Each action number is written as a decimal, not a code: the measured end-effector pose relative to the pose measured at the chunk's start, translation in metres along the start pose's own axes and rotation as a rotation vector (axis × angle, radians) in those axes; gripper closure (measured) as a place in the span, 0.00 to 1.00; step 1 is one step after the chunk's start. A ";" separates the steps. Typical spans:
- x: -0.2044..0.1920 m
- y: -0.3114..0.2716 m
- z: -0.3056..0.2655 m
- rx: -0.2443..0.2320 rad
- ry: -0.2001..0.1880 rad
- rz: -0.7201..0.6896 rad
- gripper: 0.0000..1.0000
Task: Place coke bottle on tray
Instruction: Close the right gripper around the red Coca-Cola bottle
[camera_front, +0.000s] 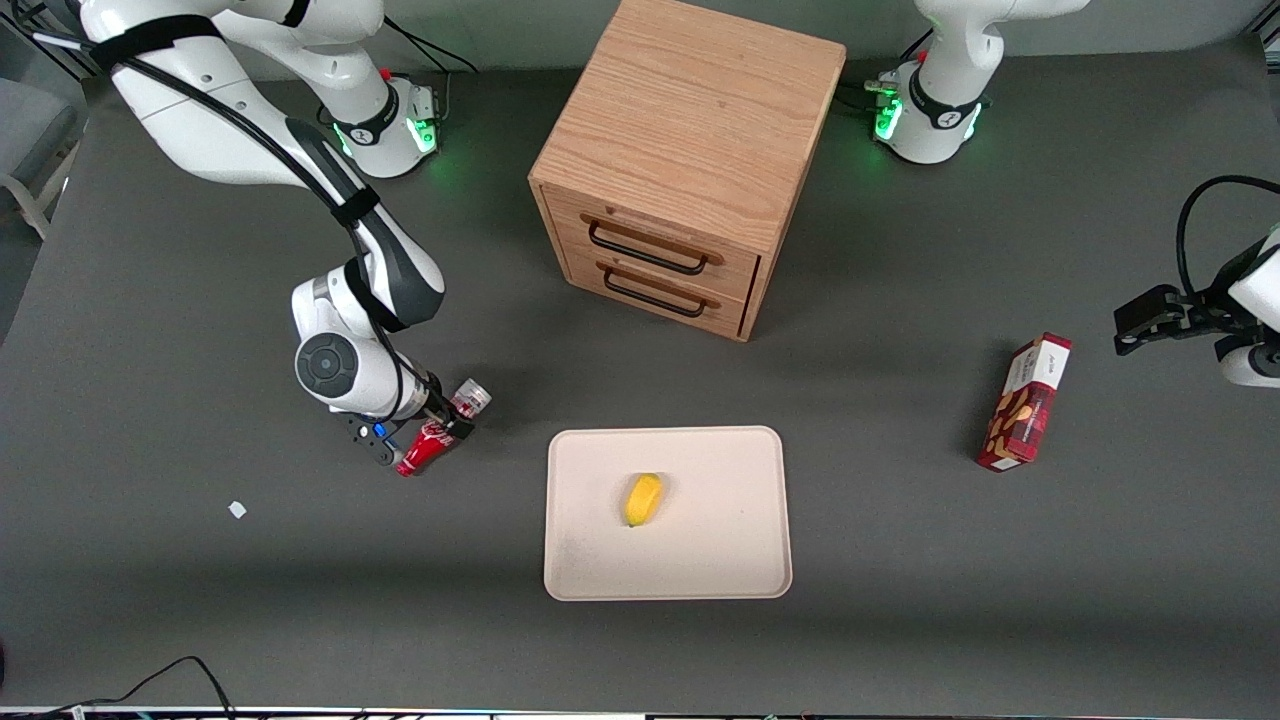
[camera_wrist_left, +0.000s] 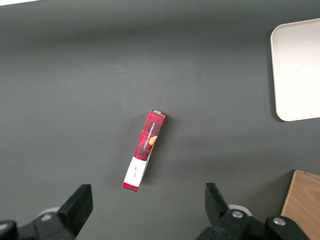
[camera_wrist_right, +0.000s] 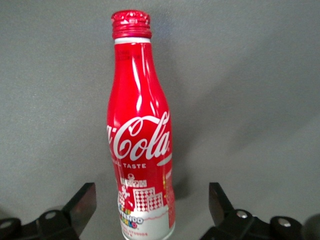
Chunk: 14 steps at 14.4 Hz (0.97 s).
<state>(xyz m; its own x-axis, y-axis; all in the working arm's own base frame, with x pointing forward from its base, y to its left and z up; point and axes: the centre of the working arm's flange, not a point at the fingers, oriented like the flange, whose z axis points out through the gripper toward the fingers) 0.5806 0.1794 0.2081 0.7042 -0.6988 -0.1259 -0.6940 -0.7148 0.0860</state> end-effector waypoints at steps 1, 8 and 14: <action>0.000 -0.001 0.004 0.005 -0.001 0.000 0.00; 0.002 -0.003 0.028 -0.003 0.022 -0.035 0.33; -0.003 -0.009 0.010 -0.017 0.065 -0.085 0.47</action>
<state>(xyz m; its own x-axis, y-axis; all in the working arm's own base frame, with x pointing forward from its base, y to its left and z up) 0.5836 0.1881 0.1981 0.7691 -0.6354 -0.0693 -0.6289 -0.7717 0.0946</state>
